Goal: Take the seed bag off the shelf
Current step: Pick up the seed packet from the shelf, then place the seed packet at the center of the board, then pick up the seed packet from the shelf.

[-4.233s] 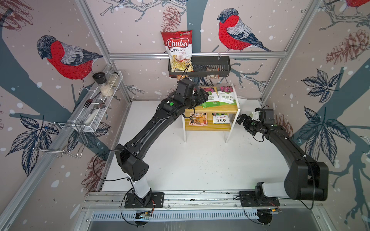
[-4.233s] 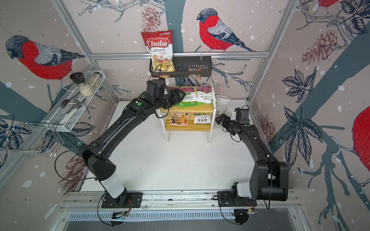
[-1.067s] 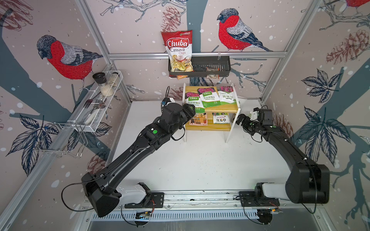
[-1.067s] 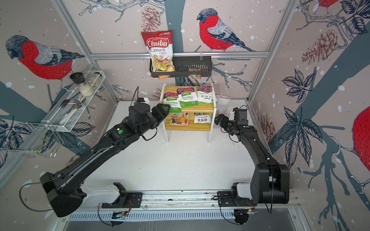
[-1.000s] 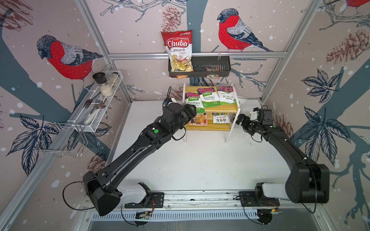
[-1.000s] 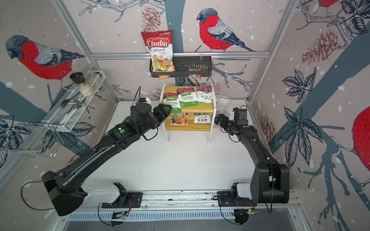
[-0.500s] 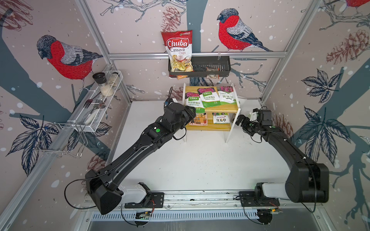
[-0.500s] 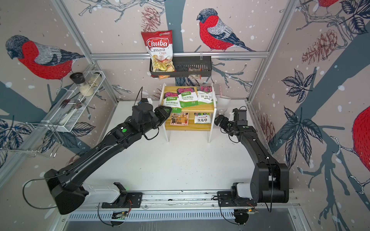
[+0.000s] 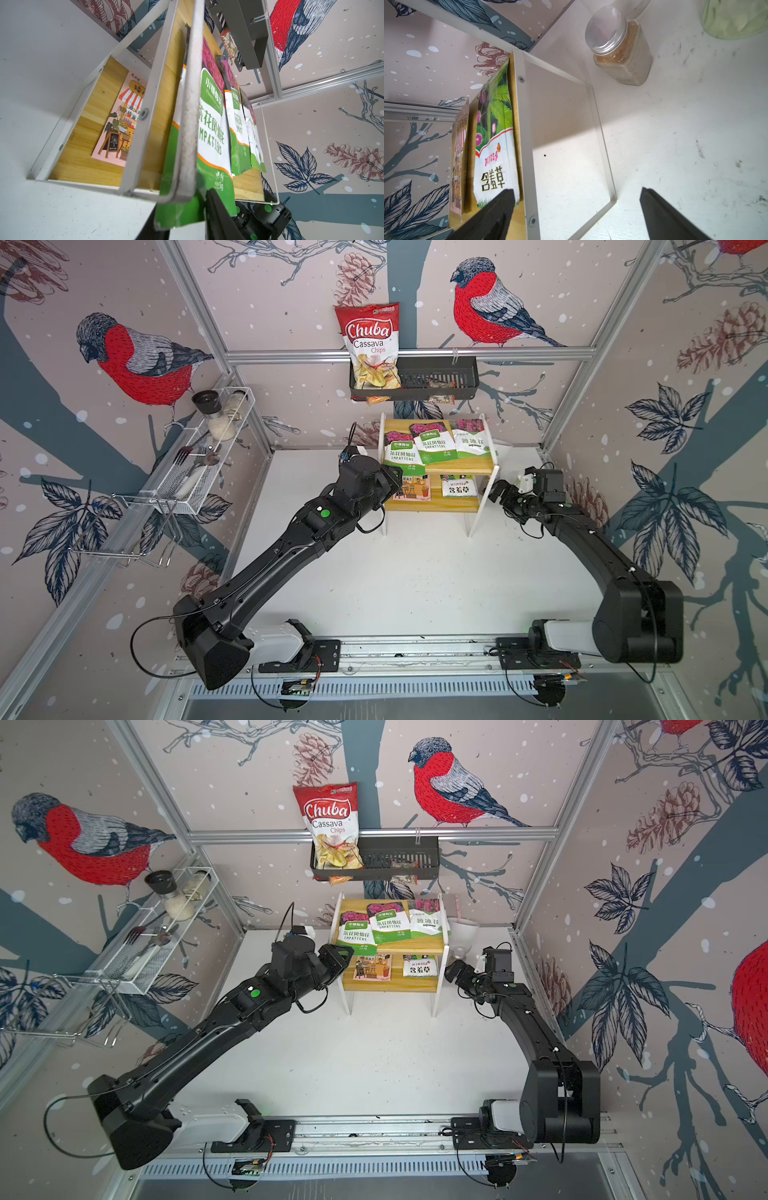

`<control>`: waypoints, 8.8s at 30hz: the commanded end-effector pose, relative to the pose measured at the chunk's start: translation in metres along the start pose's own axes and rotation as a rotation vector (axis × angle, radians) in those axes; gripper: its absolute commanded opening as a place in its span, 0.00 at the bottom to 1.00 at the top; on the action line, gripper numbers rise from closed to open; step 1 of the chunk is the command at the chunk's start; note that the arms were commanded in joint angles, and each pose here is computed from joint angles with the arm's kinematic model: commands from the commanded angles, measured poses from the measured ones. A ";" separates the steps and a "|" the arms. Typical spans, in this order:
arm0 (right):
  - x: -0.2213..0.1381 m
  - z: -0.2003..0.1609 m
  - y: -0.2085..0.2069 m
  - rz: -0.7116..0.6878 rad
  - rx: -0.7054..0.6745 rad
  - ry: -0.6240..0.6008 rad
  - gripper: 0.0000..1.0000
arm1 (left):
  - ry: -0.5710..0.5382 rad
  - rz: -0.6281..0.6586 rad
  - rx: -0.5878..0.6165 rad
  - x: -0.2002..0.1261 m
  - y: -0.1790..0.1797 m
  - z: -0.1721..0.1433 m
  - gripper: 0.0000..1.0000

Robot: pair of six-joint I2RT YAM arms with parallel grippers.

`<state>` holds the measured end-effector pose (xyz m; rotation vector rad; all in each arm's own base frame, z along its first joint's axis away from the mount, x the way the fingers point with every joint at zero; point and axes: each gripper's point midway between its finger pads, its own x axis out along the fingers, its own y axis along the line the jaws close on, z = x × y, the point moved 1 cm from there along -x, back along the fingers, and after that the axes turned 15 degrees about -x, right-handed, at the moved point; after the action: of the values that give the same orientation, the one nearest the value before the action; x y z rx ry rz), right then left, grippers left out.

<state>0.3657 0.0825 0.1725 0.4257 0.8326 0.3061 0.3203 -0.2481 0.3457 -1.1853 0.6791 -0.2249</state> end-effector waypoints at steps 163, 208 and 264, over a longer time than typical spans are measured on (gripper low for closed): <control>-0.085 0.004 0.010 -0.145 0.087 -0.086 1.00 | -0.035 -0.074 -0.171 0.055 -0.065 -0.071 0.94; -0.079 -0.015 0.012 -0.096 0.132 -0.074 1.00 | -0.097 0.027 -0.195 0.040 -0.011 -0.028 0.76; -0.075 -0.025 0.007 -0.097 0.151 -0.066 1.00 | -0.060 0.052 -0.173 0.029 -0.019 -0.039 0.64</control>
<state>0.2943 0.0617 0.2054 0.5236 0.8311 0.1289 0.3235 -0.3017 0.3389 -1.3408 0.6996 -0.0707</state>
